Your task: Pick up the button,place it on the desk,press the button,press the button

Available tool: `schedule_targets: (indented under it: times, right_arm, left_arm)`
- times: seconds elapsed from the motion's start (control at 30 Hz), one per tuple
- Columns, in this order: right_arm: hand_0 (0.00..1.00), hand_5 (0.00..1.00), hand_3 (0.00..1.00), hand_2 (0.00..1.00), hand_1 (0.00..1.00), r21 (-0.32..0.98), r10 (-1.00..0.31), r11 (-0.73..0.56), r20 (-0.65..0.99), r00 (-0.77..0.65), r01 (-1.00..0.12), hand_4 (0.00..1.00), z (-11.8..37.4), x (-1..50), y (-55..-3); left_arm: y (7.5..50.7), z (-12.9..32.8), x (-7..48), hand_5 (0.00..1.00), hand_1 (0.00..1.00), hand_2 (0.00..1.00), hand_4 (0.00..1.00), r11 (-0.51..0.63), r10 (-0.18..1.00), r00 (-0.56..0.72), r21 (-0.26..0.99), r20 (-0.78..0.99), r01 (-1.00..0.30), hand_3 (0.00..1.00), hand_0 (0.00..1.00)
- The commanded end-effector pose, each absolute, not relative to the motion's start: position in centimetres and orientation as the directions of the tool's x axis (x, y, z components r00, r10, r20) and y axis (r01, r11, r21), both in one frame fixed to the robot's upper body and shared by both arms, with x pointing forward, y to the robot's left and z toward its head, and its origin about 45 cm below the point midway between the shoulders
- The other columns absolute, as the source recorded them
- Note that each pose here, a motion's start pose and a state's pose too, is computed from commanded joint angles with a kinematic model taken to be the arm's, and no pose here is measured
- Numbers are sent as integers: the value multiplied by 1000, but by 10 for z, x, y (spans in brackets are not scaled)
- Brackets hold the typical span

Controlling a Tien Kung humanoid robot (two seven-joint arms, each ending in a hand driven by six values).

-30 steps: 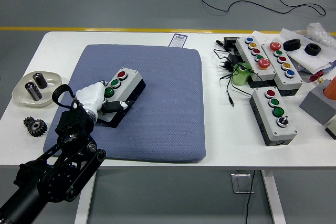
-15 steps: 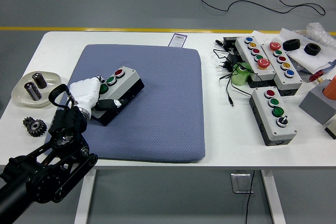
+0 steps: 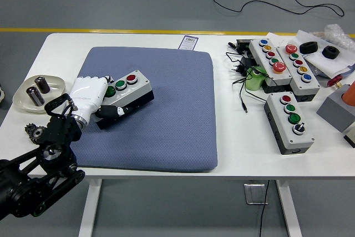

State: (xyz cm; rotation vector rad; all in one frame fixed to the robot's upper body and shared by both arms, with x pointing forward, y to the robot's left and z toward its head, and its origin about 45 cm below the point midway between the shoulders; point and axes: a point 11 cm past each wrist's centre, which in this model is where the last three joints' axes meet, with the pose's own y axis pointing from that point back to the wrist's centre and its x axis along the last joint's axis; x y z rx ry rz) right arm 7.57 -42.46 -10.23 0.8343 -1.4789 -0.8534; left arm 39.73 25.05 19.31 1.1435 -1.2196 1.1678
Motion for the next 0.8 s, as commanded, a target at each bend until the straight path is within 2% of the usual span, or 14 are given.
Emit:
schedule_targets:
  times: [0.33, 0.53, 0.8]
  right_arm:
    - [653, 296, 595, 679, 652, 881, -880, 473, 471, -61, -24, 437, -103, 74, -422]
    - [653, 296, 595, 679, 652, 881, -880, 473, 471, -58, -24, 437, -104, 75, -422]
    - [653, 296, 595, 679, 652, 881, -880, 473, 471, -57, -26, 437, -103, 76, -422]
  left_arm:
    - [238, 207, 392, 2, 2, 14, 256, 293, 26, -139, -141, 990, -946, 217, 6]
    - [229, 209, 391, 2, 2, 14, 264, 420, -25, -171, -144, 985, -896, 217, 10]
    - [224, 207, 394, 2, 2, 15, 273, 513, -97, -168, -95, 981, -853, 219, 13]
